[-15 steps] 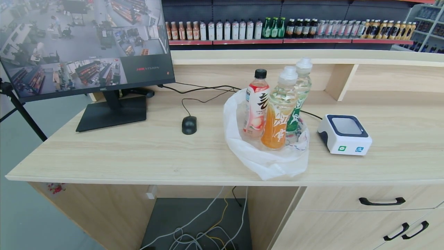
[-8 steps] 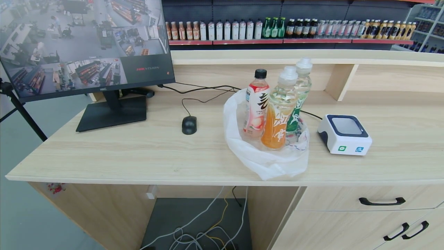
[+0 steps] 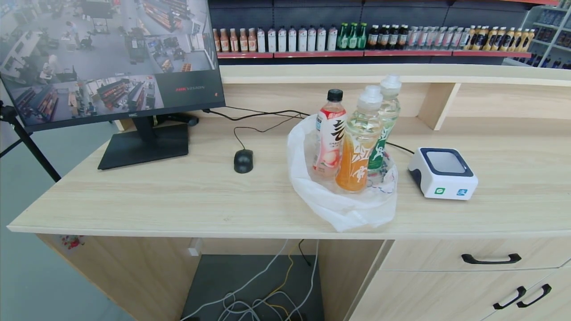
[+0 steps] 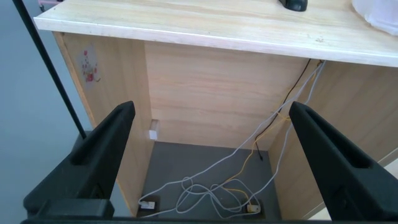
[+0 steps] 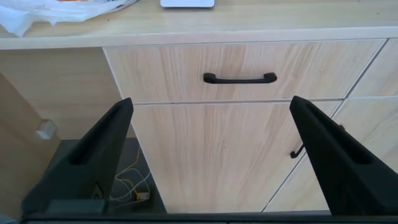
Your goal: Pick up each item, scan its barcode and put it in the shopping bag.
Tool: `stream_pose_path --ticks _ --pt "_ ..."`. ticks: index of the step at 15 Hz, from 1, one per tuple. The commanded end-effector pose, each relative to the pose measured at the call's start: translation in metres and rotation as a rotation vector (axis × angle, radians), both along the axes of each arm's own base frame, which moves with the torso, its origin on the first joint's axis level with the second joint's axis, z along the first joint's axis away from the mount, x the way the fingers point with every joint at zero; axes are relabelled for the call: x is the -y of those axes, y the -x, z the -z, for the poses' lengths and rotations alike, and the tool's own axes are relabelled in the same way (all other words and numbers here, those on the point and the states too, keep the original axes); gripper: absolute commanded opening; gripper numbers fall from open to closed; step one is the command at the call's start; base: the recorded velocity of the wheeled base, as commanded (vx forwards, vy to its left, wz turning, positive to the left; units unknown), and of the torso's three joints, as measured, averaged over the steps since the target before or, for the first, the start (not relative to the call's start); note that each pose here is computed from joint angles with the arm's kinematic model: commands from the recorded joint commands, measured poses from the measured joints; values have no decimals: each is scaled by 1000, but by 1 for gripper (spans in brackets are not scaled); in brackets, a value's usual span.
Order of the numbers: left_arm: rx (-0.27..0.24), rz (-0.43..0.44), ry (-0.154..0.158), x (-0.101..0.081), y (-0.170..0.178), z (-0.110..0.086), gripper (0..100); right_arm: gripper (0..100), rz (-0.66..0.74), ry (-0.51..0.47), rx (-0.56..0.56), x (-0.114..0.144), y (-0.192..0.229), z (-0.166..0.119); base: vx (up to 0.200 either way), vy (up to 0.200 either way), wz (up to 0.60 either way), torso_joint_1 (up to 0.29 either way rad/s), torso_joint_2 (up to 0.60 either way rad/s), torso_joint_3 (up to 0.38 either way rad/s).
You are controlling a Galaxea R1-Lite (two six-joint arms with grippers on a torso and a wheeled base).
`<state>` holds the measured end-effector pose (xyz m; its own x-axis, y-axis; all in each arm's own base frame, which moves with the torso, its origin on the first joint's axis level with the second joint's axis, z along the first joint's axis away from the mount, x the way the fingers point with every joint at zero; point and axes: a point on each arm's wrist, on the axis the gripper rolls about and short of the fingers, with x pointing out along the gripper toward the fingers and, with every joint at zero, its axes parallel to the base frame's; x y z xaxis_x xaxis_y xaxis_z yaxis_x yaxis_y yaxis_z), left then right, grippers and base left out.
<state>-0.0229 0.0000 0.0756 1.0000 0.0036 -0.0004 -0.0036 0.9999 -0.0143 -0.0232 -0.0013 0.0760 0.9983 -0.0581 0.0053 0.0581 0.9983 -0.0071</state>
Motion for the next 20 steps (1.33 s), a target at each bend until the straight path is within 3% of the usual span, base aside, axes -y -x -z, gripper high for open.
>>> stream_pose_path --ticks 1,20 --pt "0 -1 1 0 0 0 100 100 0 0 -2 0 0 0 0 -200 0 -7 -2 7" --pt "0 -1 1 0 0 0 100 100 0 0 -1 0 0 -1 0 -200 0 4 3 2"
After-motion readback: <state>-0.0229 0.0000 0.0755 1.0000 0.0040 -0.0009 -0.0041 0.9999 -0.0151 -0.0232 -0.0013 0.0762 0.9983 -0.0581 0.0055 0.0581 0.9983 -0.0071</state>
